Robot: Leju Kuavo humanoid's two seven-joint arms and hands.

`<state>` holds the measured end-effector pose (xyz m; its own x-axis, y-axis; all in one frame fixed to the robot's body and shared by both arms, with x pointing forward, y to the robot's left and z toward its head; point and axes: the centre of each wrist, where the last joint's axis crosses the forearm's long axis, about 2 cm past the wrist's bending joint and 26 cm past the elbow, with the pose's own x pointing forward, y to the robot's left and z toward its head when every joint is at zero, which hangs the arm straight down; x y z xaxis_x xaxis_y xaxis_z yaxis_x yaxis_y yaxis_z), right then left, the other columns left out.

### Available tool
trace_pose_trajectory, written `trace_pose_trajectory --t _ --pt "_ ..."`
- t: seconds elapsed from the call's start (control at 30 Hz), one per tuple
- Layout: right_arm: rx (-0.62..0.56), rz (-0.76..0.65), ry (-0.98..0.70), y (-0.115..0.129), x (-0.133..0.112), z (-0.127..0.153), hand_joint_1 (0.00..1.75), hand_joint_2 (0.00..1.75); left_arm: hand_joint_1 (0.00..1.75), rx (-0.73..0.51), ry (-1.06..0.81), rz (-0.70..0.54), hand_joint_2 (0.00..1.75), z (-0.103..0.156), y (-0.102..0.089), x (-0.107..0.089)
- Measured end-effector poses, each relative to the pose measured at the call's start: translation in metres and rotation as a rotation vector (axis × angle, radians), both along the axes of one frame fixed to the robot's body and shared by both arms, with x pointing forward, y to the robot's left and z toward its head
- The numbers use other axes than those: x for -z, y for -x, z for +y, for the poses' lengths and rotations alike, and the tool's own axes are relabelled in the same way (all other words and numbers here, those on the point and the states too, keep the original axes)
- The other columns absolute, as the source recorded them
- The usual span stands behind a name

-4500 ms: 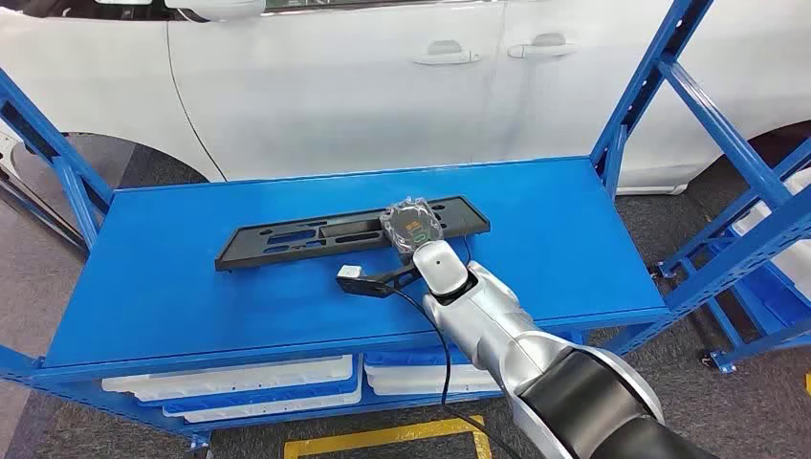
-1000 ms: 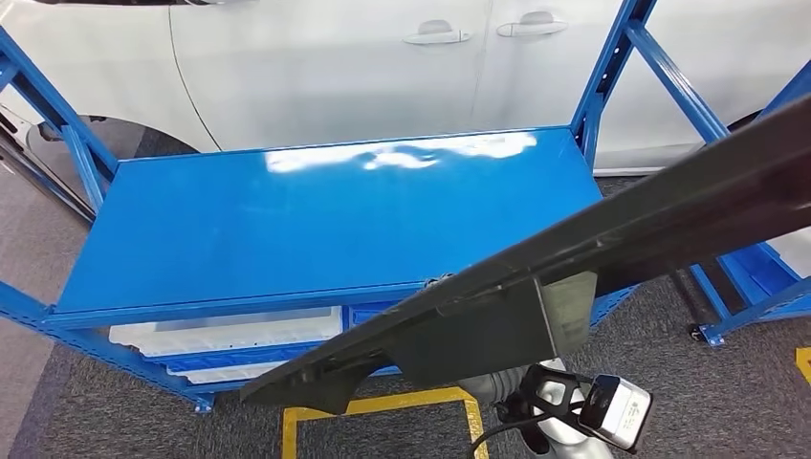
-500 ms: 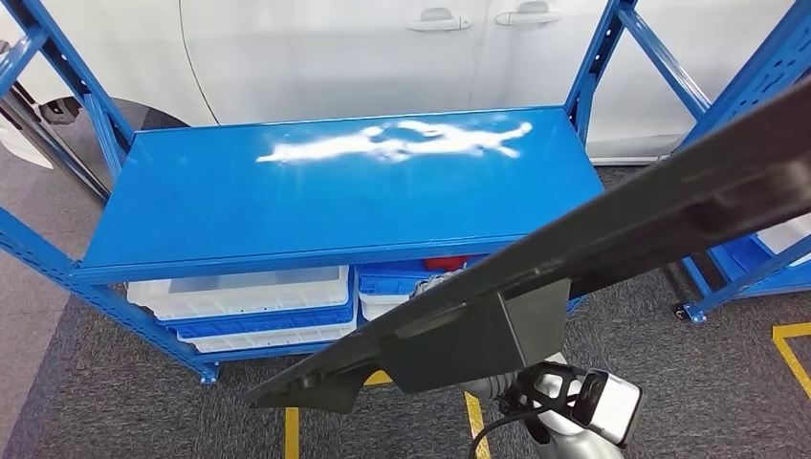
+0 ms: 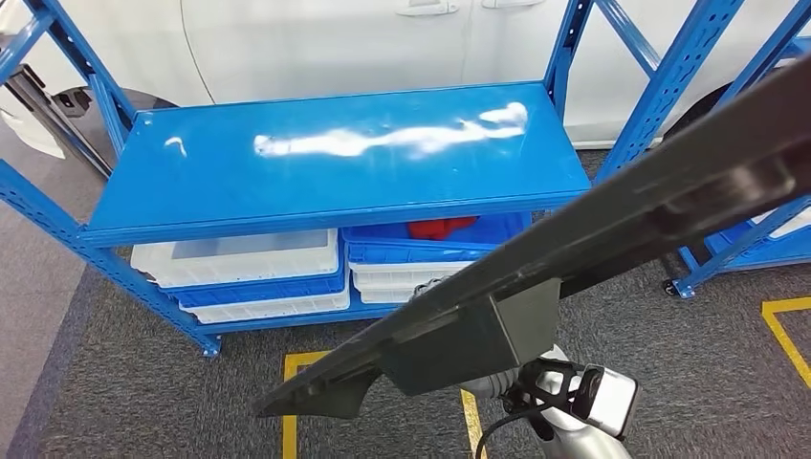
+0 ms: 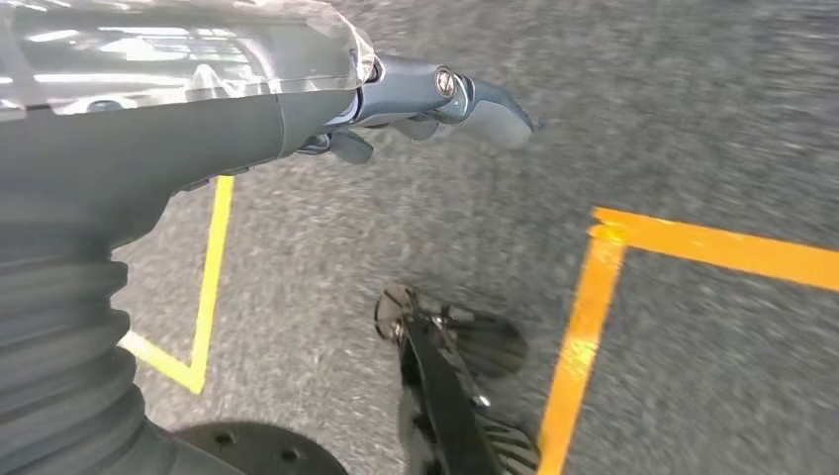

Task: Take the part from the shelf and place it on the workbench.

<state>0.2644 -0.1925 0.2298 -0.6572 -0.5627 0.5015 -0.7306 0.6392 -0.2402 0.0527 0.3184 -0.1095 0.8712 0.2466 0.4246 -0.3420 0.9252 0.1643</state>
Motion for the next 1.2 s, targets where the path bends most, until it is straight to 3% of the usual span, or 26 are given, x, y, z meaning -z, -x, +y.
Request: trace_pose_trajectory --t 0.73,1.2 --pt "-0.059 0.025 0.025 -0.002 0.007 -0.002 1.75 1.75 0.0 -0.074 -0.069 -0.002 1.75 -0.003 0.002 0.0" --pt "-0.07 0.043 0.045 0.003 0.015 -0.006 1.75 1.75 0.0 -0.046 -0.059 0.007 1.75 -0.004 0.004 0.0"
